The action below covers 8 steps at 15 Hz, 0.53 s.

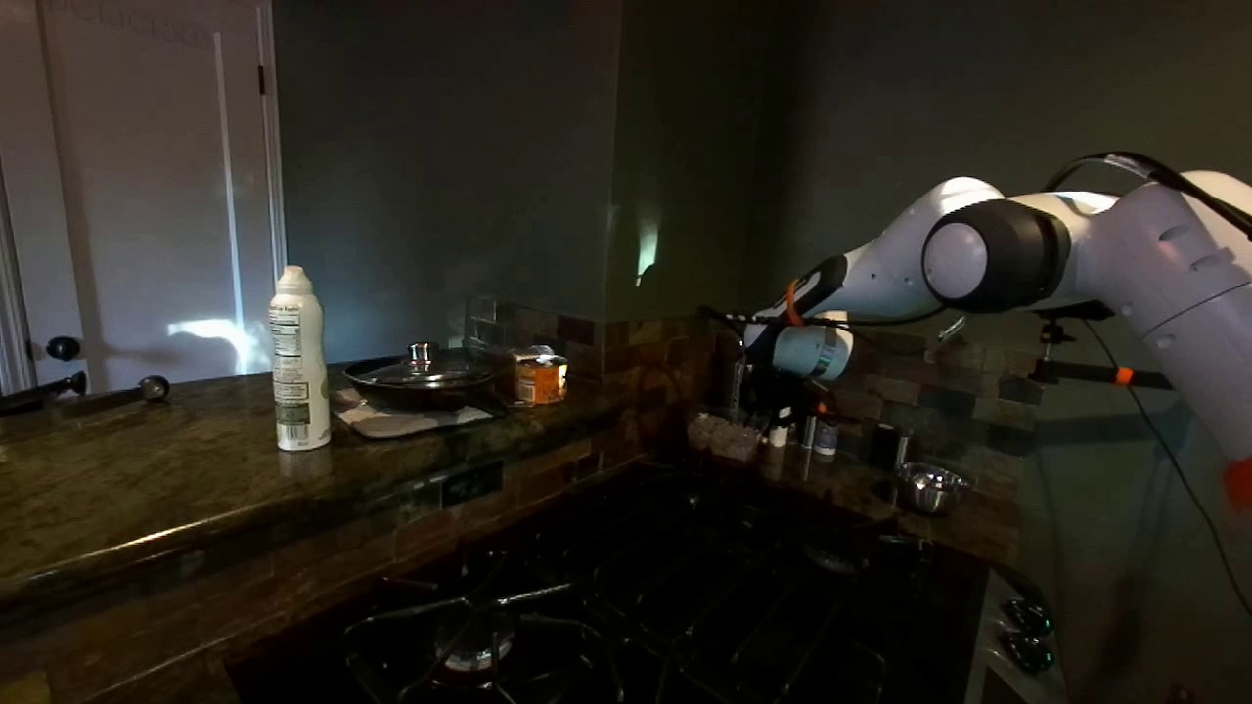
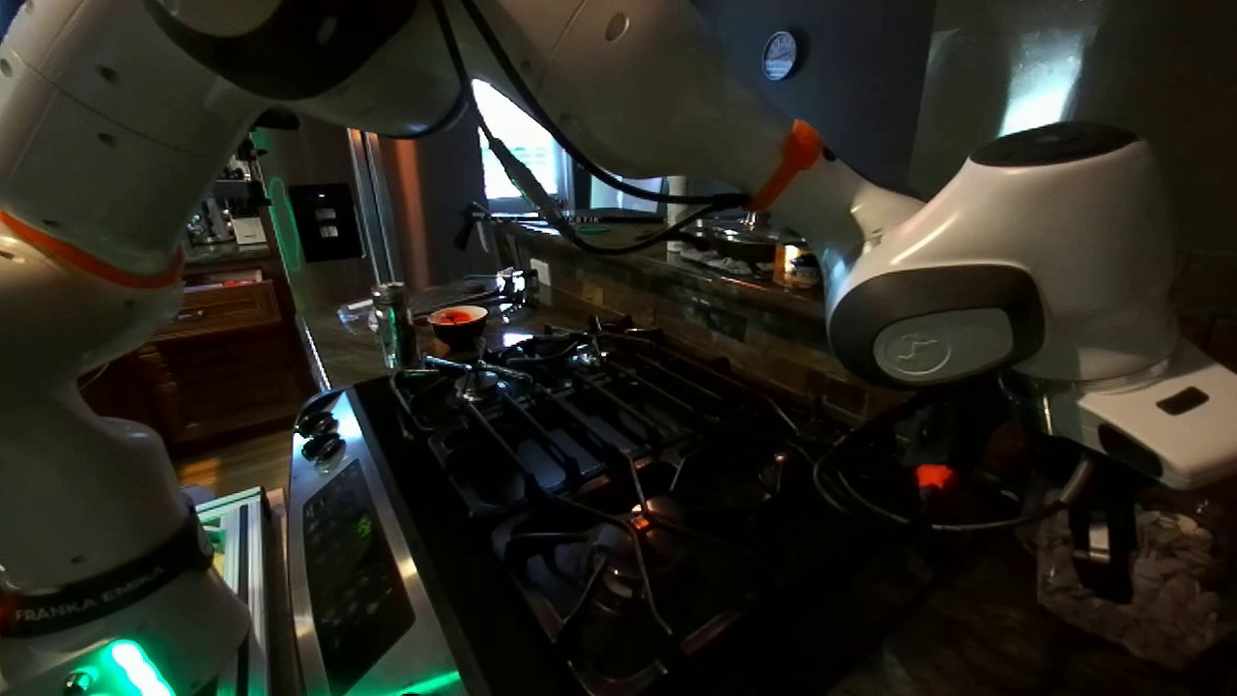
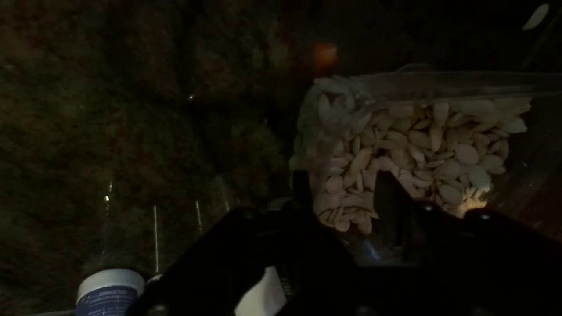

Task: Pick up the clear lunch box with white contents on the right and put it on the stove

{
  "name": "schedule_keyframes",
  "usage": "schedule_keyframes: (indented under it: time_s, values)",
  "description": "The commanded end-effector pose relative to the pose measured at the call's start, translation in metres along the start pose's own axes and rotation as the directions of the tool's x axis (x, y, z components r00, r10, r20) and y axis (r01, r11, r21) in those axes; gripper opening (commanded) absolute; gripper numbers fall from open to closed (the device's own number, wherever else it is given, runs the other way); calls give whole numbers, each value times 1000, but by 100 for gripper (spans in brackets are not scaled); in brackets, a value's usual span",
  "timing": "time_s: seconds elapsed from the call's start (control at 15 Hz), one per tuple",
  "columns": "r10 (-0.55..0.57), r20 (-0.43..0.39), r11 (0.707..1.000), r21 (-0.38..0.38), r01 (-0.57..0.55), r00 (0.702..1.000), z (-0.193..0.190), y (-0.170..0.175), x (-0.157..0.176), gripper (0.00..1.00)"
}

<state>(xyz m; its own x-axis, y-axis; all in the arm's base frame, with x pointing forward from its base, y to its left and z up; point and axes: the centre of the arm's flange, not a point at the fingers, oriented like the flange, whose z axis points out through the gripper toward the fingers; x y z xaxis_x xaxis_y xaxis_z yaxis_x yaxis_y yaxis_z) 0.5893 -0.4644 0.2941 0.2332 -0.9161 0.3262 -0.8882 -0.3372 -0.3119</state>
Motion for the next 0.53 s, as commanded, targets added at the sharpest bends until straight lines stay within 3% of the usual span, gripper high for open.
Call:
schedule_keyframes:
  time_s: [0.0, 0.2, 0.33, 0.47]
  values:
    - [-15, 40, 1000, -13, 15, 999, 17, 0, 10, 34]
    - [-13, 62, 1000, -26, 15, 998, 23, 3, 11, 45]
    - [-21, 69, 999, -33, 23, 997, 24, 1, 10, 17]
    - [-24, 63, 999, -33, 27, 998, 20, 1, 10, 2]
